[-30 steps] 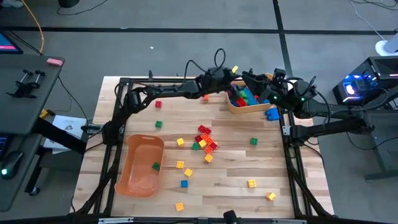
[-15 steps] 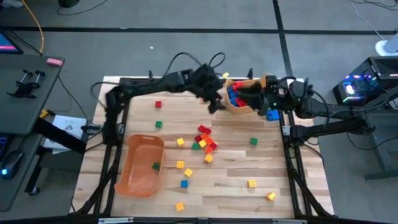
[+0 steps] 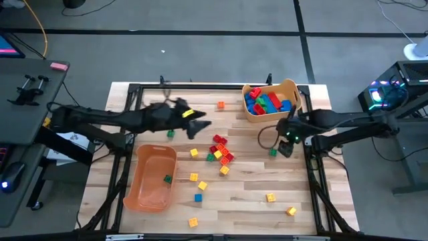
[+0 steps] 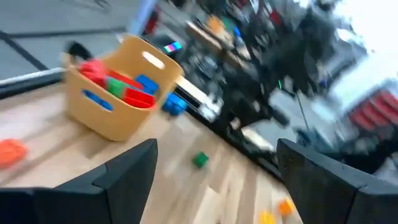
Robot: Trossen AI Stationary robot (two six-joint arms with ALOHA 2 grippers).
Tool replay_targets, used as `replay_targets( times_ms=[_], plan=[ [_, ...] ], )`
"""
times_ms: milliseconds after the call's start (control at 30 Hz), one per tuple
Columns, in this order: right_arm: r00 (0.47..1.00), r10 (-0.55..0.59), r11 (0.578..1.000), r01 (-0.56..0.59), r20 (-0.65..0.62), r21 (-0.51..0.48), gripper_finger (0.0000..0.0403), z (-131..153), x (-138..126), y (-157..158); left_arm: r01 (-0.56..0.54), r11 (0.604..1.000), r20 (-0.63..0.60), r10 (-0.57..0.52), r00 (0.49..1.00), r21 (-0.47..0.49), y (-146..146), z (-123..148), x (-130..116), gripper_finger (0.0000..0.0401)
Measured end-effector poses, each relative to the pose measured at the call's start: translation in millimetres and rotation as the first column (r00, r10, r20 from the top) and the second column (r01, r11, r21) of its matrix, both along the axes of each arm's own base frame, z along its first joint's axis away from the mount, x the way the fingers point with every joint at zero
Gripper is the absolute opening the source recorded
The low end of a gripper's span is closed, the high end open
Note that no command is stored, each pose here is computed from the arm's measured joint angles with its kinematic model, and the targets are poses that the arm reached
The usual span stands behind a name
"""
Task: Sort blocks by size
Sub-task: Put the green game piece into the orange bin
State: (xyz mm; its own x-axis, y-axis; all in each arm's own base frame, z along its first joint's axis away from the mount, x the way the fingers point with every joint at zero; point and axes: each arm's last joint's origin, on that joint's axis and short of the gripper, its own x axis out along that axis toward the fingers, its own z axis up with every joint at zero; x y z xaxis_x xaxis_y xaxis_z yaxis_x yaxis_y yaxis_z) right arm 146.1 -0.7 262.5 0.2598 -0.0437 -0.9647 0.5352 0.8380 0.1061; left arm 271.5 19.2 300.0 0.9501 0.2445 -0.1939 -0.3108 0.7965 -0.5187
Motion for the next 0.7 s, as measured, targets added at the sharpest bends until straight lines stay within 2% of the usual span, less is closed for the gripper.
replay_targets(
  times_ms=[67,167,233,333,467,567,700],
  plan=[
    [0.996,0.066,0.997,-0.068,-0.058,-0.023,0.0256,-6.5,3.8,1.8,-0.056,0.998,0.032,0.056,0.998,0.0,-1.6,2.2,-13.8,0.0314],
    [0.986,0.153,0.988,-0.155,-0.07,-0.02,0.0256,-27.8,14.0,4.8,-0.11,0.994,0.079,0.11,0.991,0.0,-1.3,9.2,-28.9,0.0314],
    [0.973,0.207,0.978,-0.209,-0.103,-0.012,0.0256,-48.3,17.4,6.9,-0.116,0.993,0.095,0.114,0.989,0.014,-1.3,13.7,-34.5,0.0314],
    [0.971,0.217,0.976,-0.22,-0.099,-0.012,0.0256,-70.4,23.1,7.9,-0.114,0.992,0.125,0.108,0.986,0.044,-1.6,21.1,-41.0,0.0314],
    [0.971,0.236,0.969,-0.238,-0.045,-0.058,0.0256,-79.1,32.6,10.7,-0.113,0.991,0.128,0.104,0.986,0.068,-1.7,23.7,-44.3,0.0314],
    [0.955,0.278,0.952,-0.288,-0.1,-0.1,0.0256,-85.6,33.5,13.0,-0.113,0.99,0.122,0.102,0.987,0.088,-1.3,23.6,-44.3,0.0314],
    [0.931,0.331,0.933,-0.348,-0.153,-0.096,0.0256,-94.0,37.1,17.1,-0.113,0.989,0.116,0.103,0.988,0.09,-1.0,22.8,-43.7,0.0314]
  ],
)
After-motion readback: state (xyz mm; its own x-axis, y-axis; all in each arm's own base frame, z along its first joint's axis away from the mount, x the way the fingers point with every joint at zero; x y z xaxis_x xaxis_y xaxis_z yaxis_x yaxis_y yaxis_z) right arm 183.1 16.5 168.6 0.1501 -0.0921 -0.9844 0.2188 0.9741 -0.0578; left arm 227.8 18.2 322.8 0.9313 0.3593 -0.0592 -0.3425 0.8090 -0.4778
